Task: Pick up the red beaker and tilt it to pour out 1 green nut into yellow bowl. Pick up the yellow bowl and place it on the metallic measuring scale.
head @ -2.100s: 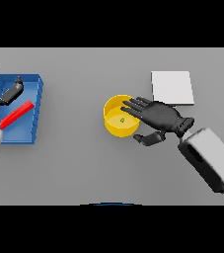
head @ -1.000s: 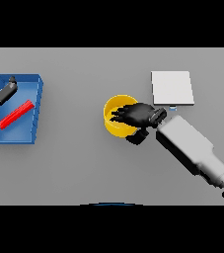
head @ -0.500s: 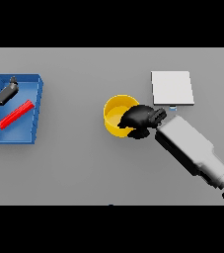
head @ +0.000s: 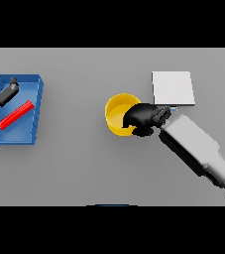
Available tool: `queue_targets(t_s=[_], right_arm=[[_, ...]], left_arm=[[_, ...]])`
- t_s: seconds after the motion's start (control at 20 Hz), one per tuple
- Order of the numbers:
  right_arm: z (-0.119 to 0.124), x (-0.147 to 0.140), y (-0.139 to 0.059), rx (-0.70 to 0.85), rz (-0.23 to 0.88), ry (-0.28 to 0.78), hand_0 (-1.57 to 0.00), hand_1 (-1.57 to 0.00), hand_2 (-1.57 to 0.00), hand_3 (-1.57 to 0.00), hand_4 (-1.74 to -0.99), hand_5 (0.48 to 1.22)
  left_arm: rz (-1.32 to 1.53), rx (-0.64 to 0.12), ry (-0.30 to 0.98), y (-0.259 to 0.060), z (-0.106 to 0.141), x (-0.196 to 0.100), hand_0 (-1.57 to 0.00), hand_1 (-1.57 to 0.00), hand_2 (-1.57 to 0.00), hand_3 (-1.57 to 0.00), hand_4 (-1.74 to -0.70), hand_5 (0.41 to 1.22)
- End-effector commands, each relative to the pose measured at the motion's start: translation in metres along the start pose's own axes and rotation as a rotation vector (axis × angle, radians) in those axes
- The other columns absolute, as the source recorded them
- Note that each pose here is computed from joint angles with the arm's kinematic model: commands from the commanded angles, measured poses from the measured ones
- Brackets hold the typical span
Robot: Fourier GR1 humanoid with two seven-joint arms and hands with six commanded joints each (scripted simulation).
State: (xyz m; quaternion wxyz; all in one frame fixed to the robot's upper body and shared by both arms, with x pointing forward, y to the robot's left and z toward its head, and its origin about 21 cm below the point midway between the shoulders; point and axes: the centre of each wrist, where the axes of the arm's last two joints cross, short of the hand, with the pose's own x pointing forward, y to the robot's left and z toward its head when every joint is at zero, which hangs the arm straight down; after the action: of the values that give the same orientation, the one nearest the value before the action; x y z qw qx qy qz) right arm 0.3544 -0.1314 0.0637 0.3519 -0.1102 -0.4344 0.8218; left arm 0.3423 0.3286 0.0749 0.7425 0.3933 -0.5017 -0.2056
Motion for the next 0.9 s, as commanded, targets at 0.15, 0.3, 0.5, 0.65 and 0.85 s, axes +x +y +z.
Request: queue_targets(t_s=[0.15,0.3,0.5,0.65,0.85], right_arm=[[0.014,0.002,-0.022,-0.027,0.0,0.02,-1.56,-1.56,-1.4,-1.27,-1.736,1.217],[0.032,-0.004,-0.033,-0.073,0.009,0.059,-1.56,-1.56,-1.41,-1.26,-1.738,1.219],[0.041,-0.01,-0.046,-0.125,0.0,0.091,-1.57,-1.57,-1.43,-1.33,-1.74,1.22],[0.047,-0.022,-0.047,-0.146,-0.031,0.139,-1.57,-1.57,-1.47,-1.31,-1.74,1.22],[0.062,-0.05,-0.053,-0.214,-0.04,0.217,-1.57,-1.57,-1.52,-1.23,-1.741,1.221]], left_arm=[[0.0,0.007,-0.02,0.002,0.001,0.004,0.0,0.0,0.0,0.0,-0.74,0.69],[0.009,0.012,-0.025,0.004,0.001,0.004,0.0,0.0,0.0,0.0,-0.74,0.696],[0.012,0.013,-0.021,0.004,-0.002,0.004,0.0,0.0,0.0,0.0,-0.74,0.697],[-0.001,0.019,-0.012,0.008,-0.001,0.004,0.0,0.0,0.0,0.0,-0.74,0.702],[0.003,0.014,-0.017,0.008,0.001,0.008,0.0,0.0,0.0,0.0,-0.74,0.71]])
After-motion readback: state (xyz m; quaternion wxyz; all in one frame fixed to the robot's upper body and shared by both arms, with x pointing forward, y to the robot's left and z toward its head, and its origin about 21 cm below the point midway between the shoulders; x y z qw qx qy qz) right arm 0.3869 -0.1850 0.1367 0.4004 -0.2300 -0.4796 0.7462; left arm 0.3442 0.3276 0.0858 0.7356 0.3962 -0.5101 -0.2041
